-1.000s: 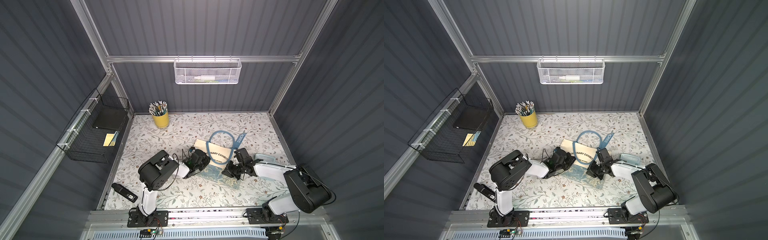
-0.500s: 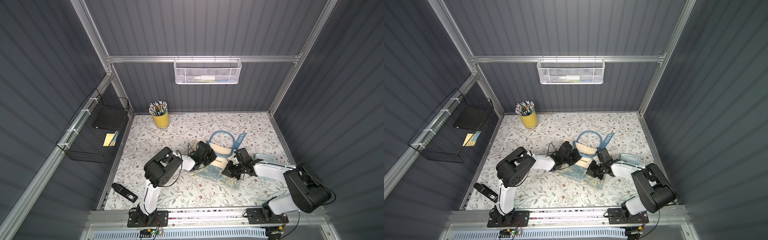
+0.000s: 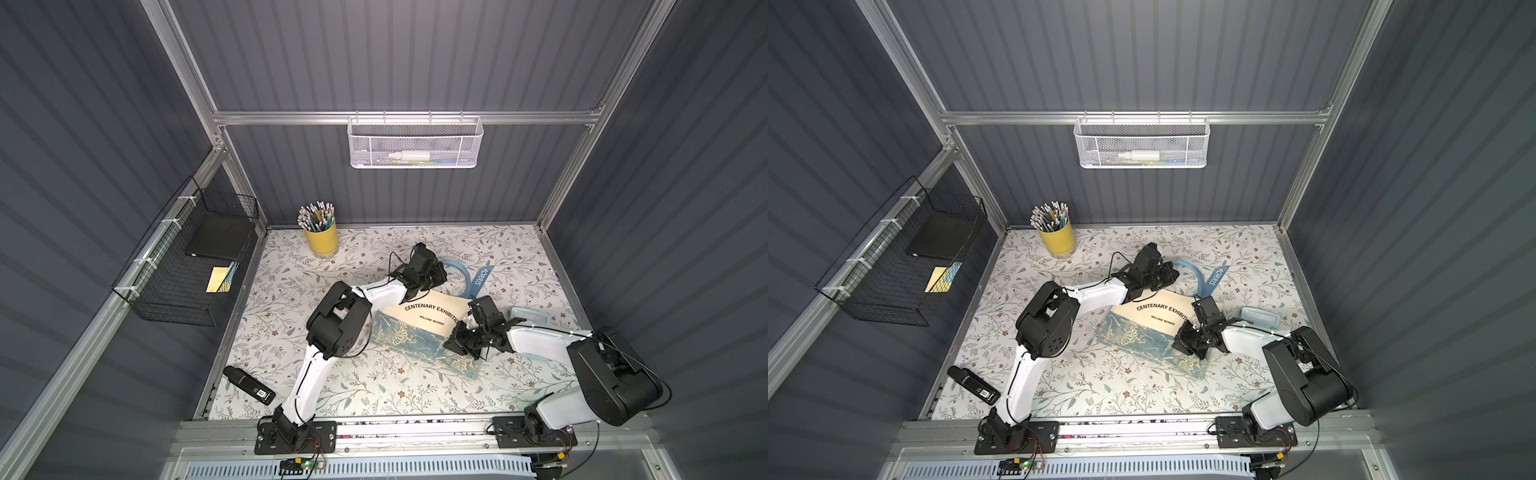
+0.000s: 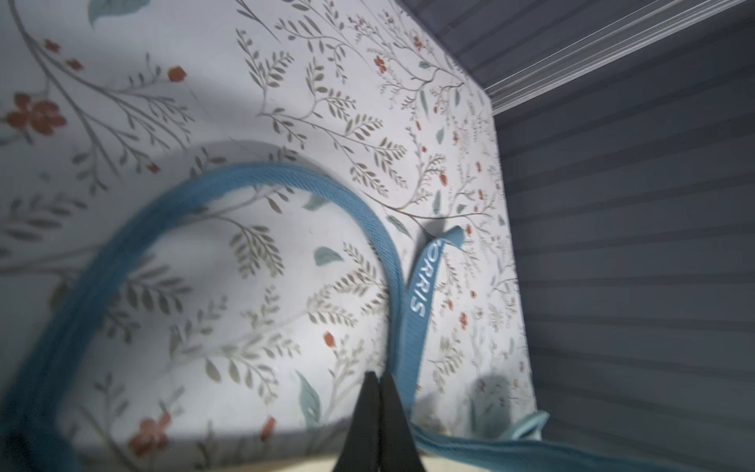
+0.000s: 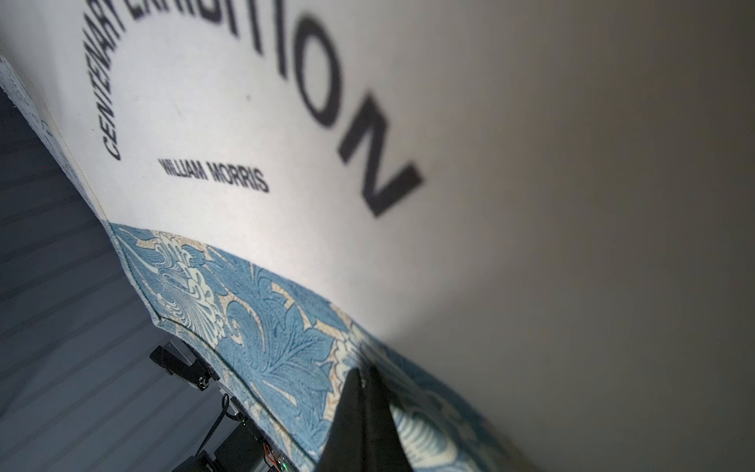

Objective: Put away the canvas bag
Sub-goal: Adjust the canvas bag at the center of the board.

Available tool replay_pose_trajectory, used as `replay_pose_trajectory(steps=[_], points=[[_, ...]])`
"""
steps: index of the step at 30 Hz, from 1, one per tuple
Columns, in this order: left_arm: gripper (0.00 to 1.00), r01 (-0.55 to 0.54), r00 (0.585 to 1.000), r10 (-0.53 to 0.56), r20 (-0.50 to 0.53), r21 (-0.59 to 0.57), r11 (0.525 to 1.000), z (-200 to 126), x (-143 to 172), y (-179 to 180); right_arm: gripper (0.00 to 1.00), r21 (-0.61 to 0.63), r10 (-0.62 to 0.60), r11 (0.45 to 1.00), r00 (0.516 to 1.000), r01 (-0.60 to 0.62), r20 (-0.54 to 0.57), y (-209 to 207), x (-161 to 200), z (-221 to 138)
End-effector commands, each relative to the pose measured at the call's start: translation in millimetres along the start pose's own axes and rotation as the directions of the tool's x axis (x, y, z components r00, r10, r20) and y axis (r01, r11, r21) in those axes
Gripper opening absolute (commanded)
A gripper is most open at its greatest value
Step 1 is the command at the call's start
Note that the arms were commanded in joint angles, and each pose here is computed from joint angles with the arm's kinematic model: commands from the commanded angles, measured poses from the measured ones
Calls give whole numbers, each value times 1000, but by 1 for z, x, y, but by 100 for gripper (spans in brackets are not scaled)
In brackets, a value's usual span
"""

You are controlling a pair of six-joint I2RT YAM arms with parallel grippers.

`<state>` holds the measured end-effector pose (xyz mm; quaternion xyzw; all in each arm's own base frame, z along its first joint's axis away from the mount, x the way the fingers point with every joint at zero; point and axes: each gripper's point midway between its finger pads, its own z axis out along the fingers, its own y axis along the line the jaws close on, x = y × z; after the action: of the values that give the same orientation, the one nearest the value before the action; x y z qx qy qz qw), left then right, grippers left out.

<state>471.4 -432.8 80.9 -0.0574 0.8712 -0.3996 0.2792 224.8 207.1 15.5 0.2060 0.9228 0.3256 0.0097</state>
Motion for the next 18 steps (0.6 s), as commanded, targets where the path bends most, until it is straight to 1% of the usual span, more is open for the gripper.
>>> replay_pose_trajectory(steps=[1,3,5,9,11,13,15,16,18], points=[[0,-94,992,86,-90,-86,992,27,3,39,0,60,16,998,1000,-14,-27,-17,7,5],[0,-109,991,102,-84,-86,990,37,-8,45,0,60,14,998,999,-12,-28,-17,7,4],[0,-126,991,122,-55,-86,988,39,-22,45,0,59,15,998,999,-13,-29,-17,7,4],[0,-149,989,150,-3,-80,986,20,-50,29,0,60,16,998,999,-14,-30,-17,8,4],[0,-173,985,174,-1,-92,981,6,-54,23,0,61,15,998,999,-13,-30,-17,7,4],[0,-210,978,210,-13,-106,972,-12,-51,22,0,68,16,998,999,-14,-34,-17,7,4],[0,-232,973,229,-41,-122,965,-29,-41,28,0,72,14,997,1000,-13,-24,-16,5,3],[0,-267,963,261,-61,-132,955,-38,-33,33,0,81,9,997,1000,-7,-20,-16,4,2],[0,-326,945,319,-67,-167,931,-56,-26,44,0,106,-13,994,1000,14,-8,-14,0,-1]])
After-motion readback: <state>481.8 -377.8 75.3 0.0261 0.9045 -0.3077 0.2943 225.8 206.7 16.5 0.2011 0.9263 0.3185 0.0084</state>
